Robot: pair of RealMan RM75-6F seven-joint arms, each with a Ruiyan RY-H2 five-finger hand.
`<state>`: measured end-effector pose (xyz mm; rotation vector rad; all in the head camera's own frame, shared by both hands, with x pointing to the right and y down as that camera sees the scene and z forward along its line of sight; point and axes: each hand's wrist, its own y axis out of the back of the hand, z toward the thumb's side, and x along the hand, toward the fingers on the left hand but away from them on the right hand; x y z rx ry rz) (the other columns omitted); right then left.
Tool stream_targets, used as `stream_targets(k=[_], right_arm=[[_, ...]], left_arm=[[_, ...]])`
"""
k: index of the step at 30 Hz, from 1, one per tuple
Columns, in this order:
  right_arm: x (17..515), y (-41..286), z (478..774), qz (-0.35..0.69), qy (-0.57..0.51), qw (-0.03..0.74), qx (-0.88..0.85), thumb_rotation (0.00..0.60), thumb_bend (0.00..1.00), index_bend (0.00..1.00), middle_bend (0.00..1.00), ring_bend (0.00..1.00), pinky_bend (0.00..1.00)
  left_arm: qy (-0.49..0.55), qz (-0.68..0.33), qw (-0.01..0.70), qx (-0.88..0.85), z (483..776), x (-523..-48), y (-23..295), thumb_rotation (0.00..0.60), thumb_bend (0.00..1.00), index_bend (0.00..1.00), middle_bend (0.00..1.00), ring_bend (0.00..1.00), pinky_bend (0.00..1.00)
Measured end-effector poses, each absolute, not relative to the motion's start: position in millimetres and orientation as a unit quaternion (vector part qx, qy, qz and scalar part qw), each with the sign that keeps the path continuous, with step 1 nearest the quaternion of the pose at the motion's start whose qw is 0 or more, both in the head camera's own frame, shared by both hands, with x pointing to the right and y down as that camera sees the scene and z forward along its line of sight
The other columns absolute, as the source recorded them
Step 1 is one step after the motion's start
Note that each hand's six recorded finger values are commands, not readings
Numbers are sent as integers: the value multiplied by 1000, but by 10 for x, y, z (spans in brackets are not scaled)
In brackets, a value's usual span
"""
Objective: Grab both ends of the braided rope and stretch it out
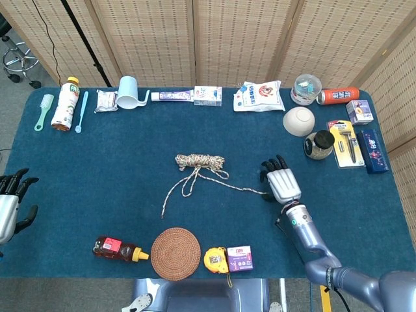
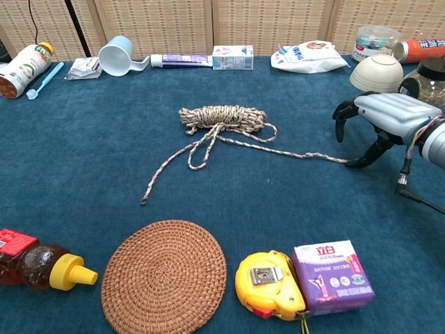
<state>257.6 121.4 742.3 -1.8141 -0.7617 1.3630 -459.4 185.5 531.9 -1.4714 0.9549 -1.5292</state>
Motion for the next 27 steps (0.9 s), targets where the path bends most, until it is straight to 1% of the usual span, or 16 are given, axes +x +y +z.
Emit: stream_targets(k=[3,5,8,11,20,27], right_arm=[[2589,1179,7440,533,-297,361,-706,600,265,471,205,127,0],[2586,1164,7438,532,-298,357,-708,600,348,475,205,127,0],[2558,1150,7410,527,-301,354,-711,600,442,479,205,127,0],[2520,1148,7371,521,-303,353,-715,600,493,484,205,127,0],[2472,1236,7285,516,-309,347,-719,600,500,484,209,127,0],[2458,1315,7349,525,-302,340,-719,600,502,483,212,127,0]], left_arm=[[378,-605,394,-580,5325,-4605,1865,600,359,250,148,168,138],[378,-606,393,-580,5333,-4614,1873,600,359,250,148,168,138],[377,-606,390,-581,5351,-4617,1878,600,359,250,148,168,138],[378,-604,391,-583,5366,-4600,1867,600,358,250,148,168,138],[377,-602,392,-585,5386,-4582,1849,600,359,250,148,168,138],[375,-600,393,-587,5391,-4570,1847,600,359,250,148,168,138]])
